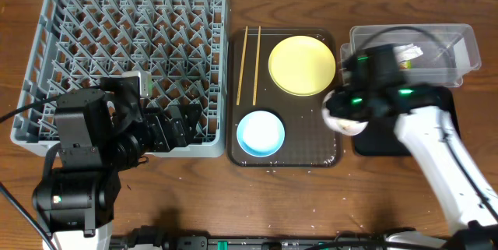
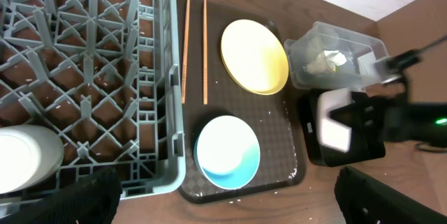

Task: Sort waste into correct bins and load items into the dishwasher
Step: 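Grasp the pink bowl rim with the right gripper and lift it over the black tray, then tilt the pink bowl with the right gripper to pour rice onto the black tray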

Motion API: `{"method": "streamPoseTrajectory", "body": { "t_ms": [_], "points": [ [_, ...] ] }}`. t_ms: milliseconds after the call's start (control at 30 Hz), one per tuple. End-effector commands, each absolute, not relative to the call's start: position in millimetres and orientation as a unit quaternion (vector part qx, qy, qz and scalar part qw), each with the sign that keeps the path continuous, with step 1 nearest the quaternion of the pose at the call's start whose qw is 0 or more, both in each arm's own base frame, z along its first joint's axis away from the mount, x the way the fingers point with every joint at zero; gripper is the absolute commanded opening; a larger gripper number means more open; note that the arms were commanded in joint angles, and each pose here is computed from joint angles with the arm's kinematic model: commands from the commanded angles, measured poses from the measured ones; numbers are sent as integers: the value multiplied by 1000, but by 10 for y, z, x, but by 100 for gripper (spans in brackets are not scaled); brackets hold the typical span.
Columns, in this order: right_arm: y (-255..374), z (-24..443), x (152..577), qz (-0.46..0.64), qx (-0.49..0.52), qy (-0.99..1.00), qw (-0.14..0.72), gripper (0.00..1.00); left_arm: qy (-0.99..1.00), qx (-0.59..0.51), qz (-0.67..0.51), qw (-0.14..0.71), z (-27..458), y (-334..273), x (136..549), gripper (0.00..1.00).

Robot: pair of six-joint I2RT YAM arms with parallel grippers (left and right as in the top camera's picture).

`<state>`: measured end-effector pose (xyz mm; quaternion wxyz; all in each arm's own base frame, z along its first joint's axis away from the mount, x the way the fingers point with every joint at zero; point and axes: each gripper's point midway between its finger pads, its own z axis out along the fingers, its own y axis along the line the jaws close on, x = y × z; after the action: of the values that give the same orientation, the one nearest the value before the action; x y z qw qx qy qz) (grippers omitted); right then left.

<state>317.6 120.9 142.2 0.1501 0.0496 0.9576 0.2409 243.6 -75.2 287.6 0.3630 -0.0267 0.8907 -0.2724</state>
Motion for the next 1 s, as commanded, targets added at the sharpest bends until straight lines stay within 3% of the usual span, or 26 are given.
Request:
{"method": "streamPoseTrajectory", "body": {
  "t_ms": [0,500,900,967],
  "points": [
    [1139,1678,3206,354,36,921,157,1,887,-19,-274,371,2942,-759,2438,98],
    [248,1597,3405,555,114,788,240,1,887,-20,-274,371,2942,-759,2438,98],
    [-91,1499,3364,552,147,772,280,1,887,-19,-274,371,2942,-759,2438,98],
    [-125,1375,3349,540,202,780,245,1,887,-20,-274,371,2942,-759,2438,98]
  ]
}}
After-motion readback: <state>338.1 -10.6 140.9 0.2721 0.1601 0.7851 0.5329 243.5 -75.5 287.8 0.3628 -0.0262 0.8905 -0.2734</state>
